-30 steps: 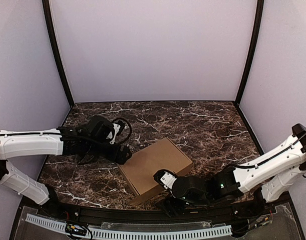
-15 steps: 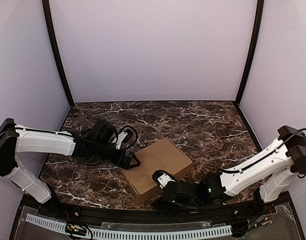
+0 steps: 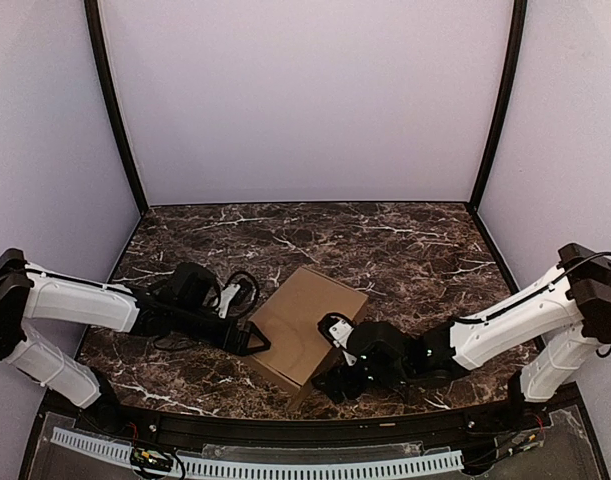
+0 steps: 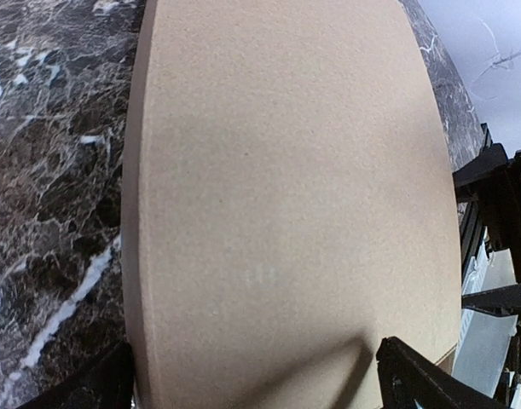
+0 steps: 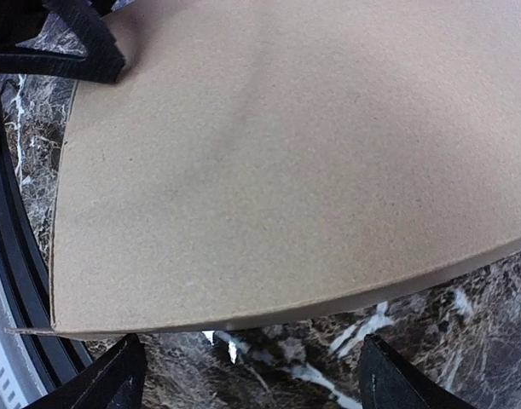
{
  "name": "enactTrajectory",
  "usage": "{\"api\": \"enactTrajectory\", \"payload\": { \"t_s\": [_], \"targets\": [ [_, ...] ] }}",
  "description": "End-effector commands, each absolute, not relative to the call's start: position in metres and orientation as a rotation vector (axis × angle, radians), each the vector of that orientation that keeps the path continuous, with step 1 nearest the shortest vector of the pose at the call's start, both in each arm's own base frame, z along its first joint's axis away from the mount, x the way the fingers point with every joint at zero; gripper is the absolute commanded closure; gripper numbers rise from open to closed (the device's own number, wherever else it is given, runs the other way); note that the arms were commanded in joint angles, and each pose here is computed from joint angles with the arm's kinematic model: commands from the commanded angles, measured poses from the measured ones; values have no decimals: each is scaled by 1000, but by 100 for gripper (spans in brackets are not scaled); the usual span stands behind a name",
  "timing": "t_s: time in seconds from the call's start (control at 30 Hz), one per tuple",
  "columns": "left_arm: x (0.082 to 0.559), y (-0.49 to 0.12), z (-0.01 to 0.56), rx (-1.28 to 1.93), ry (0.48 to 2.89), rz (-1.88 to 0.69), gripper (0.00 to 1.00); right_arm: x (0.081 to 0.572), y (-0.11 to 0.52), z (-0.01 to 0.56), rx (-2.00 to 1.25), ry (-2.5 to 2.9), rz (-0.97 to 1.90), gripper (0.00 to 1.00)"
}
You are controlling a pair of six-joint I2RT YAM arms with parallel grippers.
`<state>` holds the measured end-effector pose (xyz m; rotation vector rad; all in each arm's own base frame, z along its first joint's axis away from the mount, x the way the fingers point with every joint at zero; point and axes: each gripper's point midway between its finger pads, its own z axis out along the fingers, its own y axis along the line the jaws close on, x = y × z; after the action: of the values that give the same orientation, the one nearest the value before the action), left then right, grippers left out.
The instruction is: Fold the paper box
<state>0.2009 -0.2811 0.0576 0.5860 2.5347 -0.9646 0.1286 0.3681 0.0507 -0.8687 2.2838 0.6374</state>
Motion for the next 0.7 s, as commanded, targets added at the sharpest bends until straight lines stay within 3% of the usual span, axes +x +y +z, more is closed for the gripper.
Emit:
{"api": "enactTrajectory", "payload": {
  "t_s": [0.0, 0.17, 0.37, 0.5, 0.67],
  "targets": [
    [180, -277, 60, 501, 2538, -1089, 1, 155, 390, 78, -927, 2117, 760, 16],
    [165, -268, 58, 418, 2546, -1080, 1, 174, 387, 82, -999, 2065, 777, 16],
    [169, -234, 64, 318, 2576, -856, 1, 158, 366, 80, -1165, 2029, 765, 15],
    [186, -211, 97, 306, 2514, -650, 1, 137, 351, 83, -1251, 2008, 816, 15],
    [196, -232, 138, 466, 2447, -672, 1, 112, 350, 100, -1316, 1927, 965, 15]
  ]
}}
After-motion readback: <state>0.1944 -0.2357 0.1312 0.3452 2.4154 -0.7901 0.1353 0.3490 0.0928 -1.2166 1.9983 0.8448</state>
